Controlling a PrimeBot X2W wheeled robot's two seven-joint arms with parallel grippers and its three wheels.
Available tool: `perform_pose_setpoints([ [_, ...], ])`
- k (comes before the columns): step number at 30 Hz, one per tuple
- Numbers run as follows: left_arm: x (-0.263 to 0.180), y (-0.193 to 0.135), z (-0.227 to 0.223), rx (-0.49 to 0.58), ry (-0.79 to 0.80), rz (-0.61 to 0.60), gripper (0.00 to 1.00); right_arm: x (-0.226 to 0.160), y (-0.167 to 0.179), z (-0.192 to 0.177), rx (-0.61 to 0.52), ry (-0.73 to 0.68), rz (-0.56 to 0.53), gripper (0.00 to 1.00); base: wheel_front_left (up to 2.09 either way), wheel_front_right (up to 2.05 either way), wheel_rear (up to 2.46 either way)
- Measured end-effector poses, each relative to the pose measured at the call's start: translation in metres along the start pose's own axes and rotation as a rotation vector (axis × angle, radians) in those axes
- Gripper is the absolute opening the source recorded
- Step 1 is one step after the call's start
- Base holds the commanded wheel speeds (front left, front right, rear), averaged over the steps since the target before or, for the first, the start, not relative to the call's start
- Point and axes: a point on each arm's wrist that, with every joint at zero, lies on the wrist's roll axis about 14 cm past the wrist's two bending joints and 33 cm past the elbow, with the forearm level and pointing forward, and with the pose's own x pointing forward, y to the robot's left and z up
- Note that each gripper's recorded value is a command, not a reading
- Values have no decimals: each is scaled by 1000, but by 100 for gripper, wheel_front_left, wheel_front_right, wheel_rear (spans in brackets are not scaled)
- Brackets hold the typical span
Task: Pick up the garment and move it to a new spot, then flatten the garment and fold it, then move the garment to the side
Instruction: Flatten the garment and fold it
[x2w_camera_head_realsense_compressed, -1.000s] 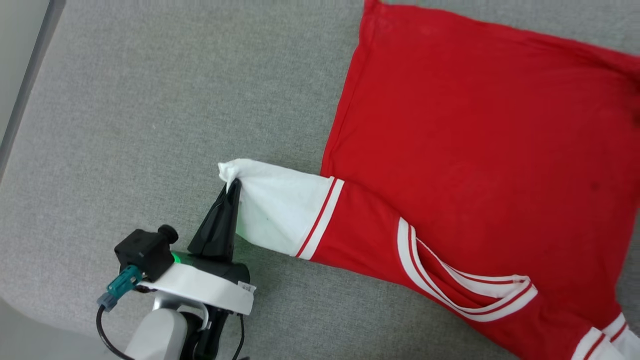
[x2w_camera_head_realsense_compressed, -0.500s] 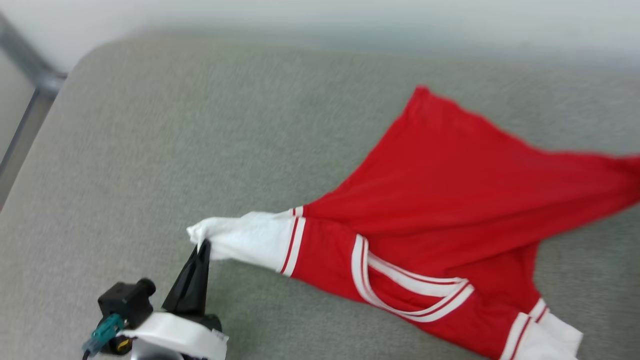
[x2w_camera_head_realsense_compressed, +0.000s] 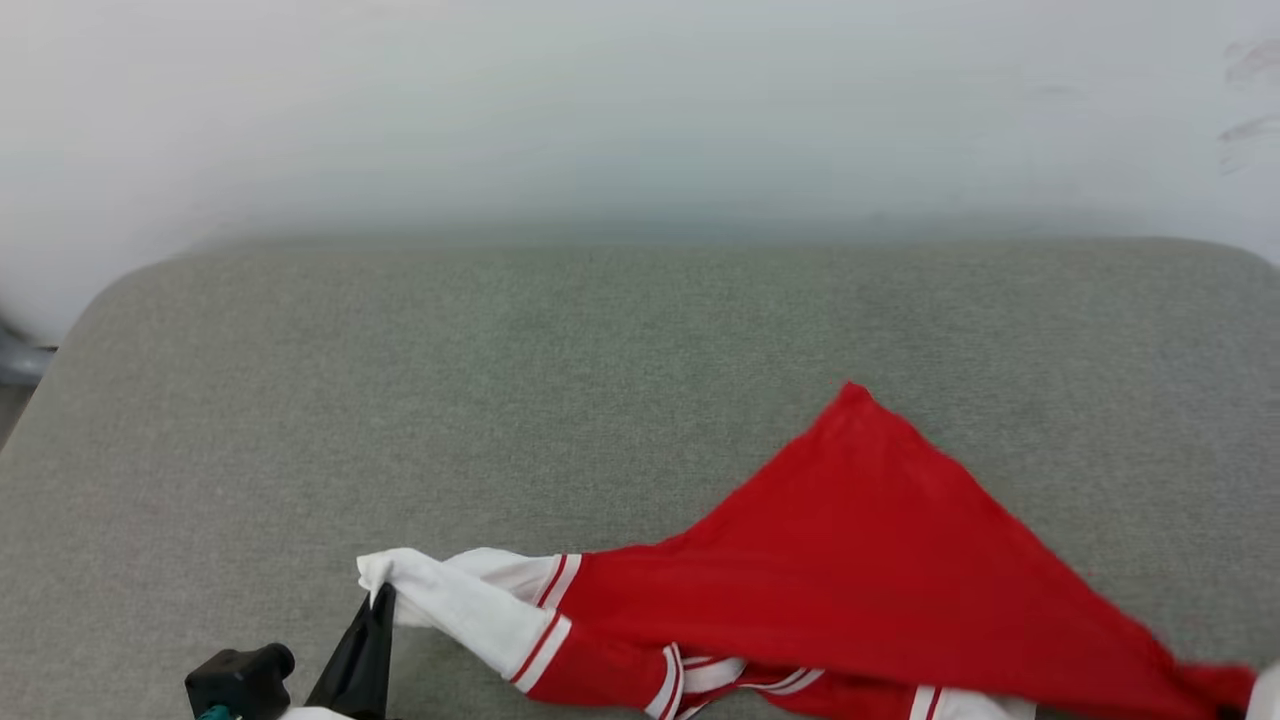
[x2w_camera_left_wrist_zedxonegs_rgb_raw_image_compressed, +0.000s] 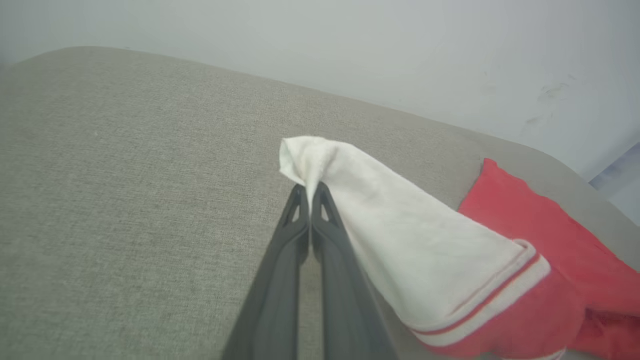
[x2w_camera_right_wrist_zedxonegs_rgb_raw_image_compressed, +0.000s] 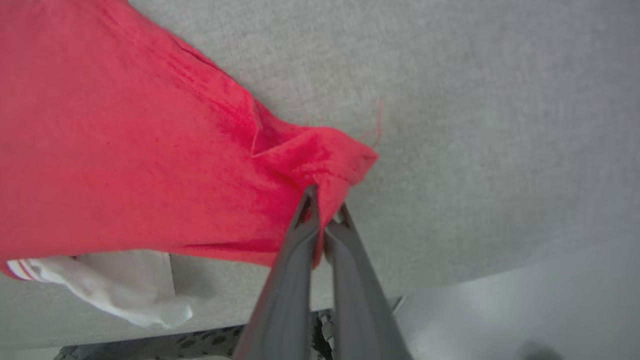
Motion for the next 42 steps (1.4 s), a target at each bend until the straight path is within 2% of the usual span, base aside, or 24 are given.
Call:
perform_pose_setpoints([
  [6,-4,-5,-6,-2,23,-15,0,-19,-13,-78,125,89,-16,0,0,0,0],
  [10,-5,-5,-9,-2,36,-16,0,-25,-12,-106,171,122,-13,0,0,0,0],
  [11,-6,-5,-9,-1,38,-16,0,-26,-11,-107,181,110,-8,39,0,0,0],
  [12,-6,-5,-10,-1,40,-16,0,-26,-11,-107,185,100,-7,100,0,0,0],
  [14,-6,-5,-11,-2,45,-16,0,-26,-9,-109,171,81,-9,100,0,0,0],
  [17,-7,-4,-14,-2,52,-12,0,-26,-10,-91,163,-40,-17,100,0,0,0],
  [25,-4,-5,-15,-2,54,-12,0,-34,19,15,80,-542,55,100,0,0,0],
  [27,-2,-6,-13,-1,48,-15,0,-32,28,31,42,-599,83,100,0,0,0],
  [31,6,-8,-7,-2,28,-24,0,-16,52,53,-7,-618,146,100,0,0,0],
  [34,16,-10,-2,-4,11,-30,0,1,71,71,-60,-581,189,100,0,0,0],
  [39,31,-13,-1,-3,0,-45,0,33,106,97,-162,-448,266,100,0,0,0],
  [42,37,-12,-2,-8,0,-43,0,54,125,97,-251,-292,294,100,0,0,0],
])
